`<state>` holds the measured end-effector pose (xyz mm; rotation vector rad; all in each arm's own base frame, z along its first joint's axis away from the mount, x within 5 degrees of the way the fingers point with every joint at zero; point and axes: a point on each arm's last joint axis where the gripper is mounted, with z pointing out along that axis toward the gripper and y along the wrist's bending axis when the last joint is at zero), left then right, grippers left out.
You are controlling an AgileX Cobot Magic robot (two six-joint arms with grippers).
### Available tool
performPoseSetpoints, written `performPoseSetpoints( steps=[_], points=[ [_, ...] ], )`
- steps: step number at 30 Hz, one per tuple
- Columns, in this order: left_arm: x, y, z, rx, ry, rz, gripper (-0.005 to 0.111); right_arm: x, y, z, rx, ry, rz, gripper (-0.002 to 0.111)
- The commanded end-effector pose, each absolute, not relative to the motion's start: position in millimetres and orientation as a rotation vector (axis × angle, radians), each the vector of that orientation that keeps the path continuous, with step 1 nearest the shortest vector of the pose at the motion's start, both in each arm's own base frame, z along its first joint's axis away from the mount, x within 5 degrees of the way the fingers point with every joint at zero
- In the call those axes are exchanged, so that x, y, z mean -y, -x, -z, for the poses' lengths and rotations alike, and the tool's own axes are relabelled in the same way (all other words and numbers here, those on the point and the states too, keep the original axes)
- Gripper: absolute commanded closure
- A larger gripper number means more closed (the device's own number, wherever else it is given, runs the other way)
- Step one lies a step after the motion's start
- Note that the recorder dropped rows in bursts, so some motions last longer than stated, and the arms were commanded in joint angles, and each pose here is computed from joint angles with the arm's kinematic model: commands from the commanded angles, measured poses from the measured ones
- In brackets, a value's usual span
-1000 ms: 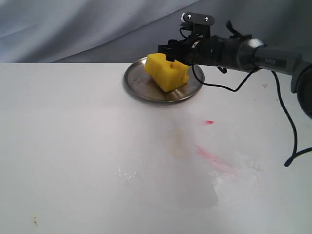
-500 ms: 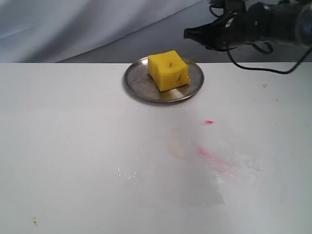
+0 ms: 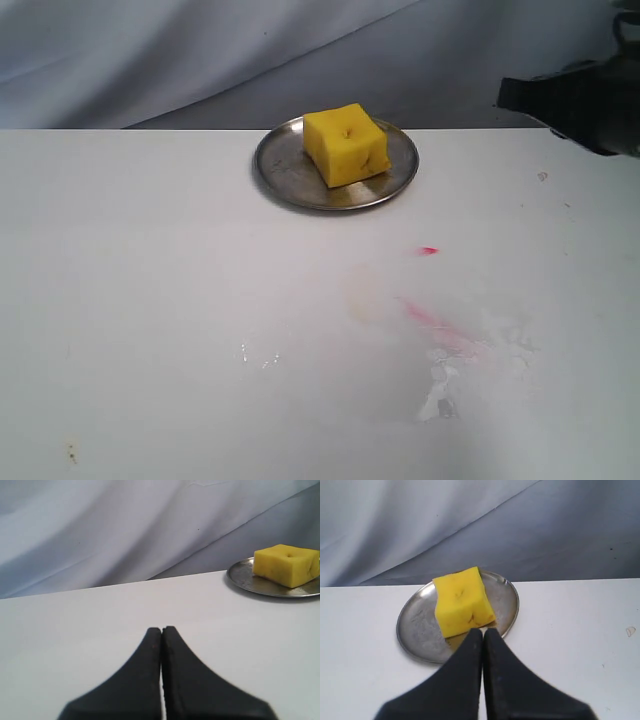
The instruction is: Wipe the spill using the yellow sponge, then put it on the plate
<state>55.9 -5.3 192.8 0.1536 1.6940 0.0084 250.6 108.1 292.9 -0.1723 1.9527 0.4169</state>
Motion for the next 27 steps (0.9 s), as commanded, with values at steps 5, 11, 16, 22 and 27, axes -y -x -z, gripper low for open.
performPoseSetpoints(
  steps=[5,11,16,22,27],
  points=[
    [5.1,-55.6,-194.5,-1.683,-0.146,-0.004,0.107,-83.5,-194.2,-285.7,-1.913,0.168,-0.426,0.108],
    [5.1,-55.6,-194.5,-1.683,-0.146,-0.004,0.107,-69.8,-166.4,-266.5,-1.889,0.156,-0.421,0.108],
    [5.1,-55.6,-194.5,-1.683,-0.146,-0.004,0.107,-46.7,-144.3,-251.7,-1.805,0.059,-0.383,0.108],
    [5.1,-55.6,-194.5,-1.683,-0.146,-0.004,0.107,-23.8,-117.5,-235.8,-1.733,0.005,-0.282,0.108],
    [5.1,-55.6,-194.5,-1.683,-0.146,-0.004,0.107,-17.2,-105.1,-218.3,-1.736,0.039,-0.204,0.108]
  ],
)
